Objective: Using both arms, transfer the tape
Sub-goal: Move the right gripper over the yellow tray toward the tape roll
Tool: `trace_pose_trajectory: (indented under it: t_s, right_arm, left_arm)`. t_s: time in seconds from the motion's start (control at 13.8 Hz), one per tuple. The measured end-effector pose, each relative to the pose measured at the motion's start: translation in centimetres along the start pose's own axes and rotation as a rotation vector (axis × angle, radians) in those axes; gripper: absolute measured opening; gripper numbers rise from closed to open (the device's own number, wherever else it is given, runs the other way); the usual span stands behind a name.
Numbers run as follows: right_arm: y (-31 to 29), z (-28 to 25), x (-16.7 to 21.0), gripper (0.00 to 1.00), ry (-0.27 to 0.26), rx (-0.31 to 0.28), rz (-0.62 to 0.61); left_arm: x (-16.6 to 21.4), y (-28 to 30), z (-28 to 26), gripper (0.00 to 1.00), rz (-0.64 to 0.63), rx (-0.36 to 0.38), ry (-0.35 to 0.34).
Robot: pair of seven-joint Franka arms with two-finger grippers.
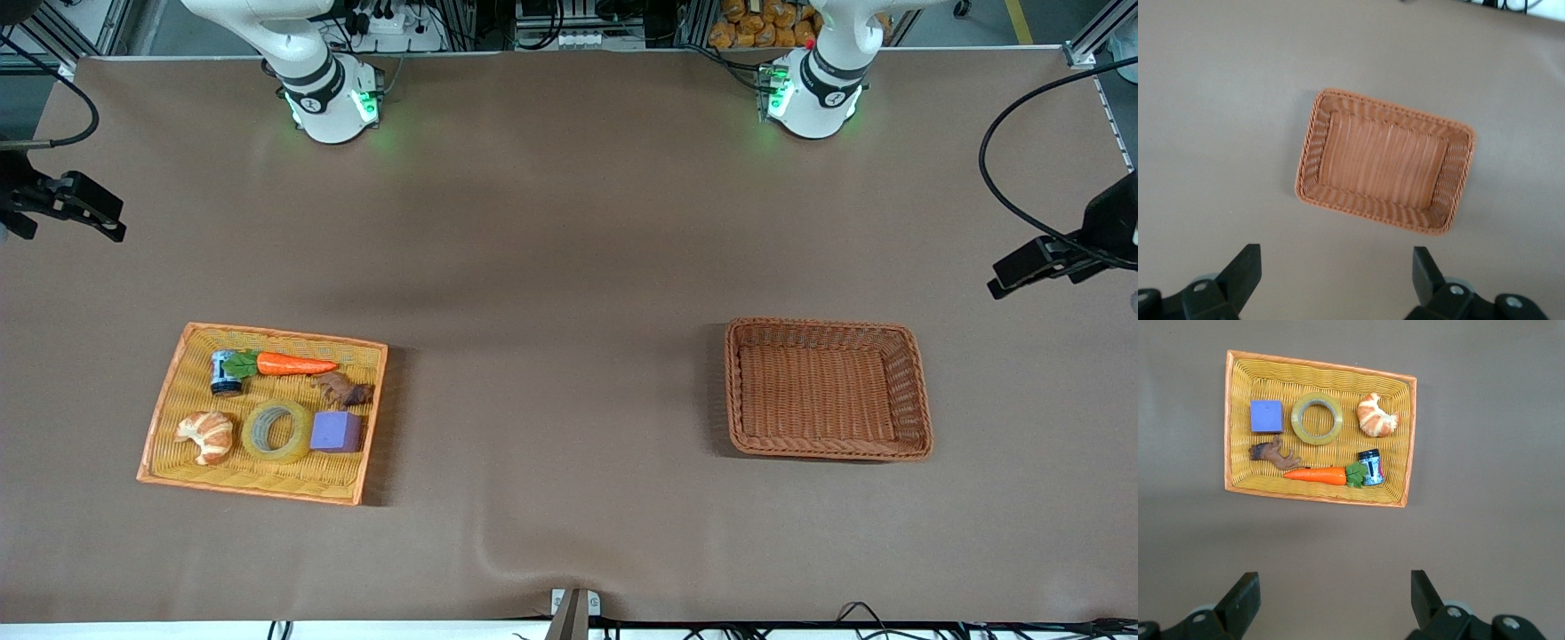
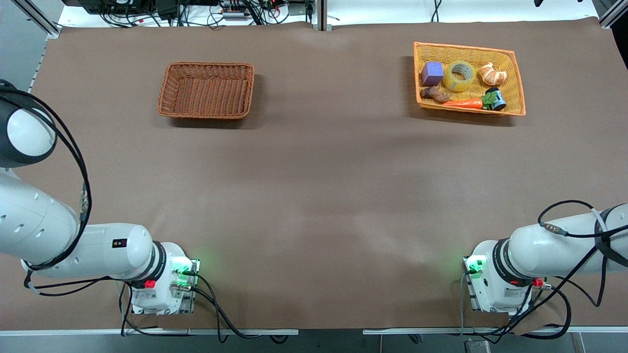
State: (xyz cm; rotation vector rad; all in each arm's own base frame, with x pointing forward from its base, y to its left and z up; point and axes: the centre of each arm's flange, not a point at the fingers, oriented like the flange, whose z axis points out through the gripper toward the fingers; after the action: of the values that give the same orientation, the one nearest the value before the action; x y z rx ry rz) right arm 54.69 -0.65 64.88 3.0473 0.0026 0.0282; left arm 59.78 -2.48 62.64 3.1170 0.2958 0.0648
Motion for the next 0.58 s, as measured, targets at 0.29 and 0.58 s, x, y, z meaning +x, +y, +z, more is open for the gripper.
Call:
trace_pose_trajectory:
  t_s: [0.29,0.58]
  right_arm:
    - [0.0,0.0,0.0,1.0,0.0,0.0,0.001]
    - [0.0,0.0,0.0,1.0,0.0,0.0,0.001]
  left_arm:
    - [-1.0,0.4,0.5,1.0,0.14,0.012,-0.073]
    - [-1.5,0.0,0.3,1.0,0.148,0.019,-0.102]
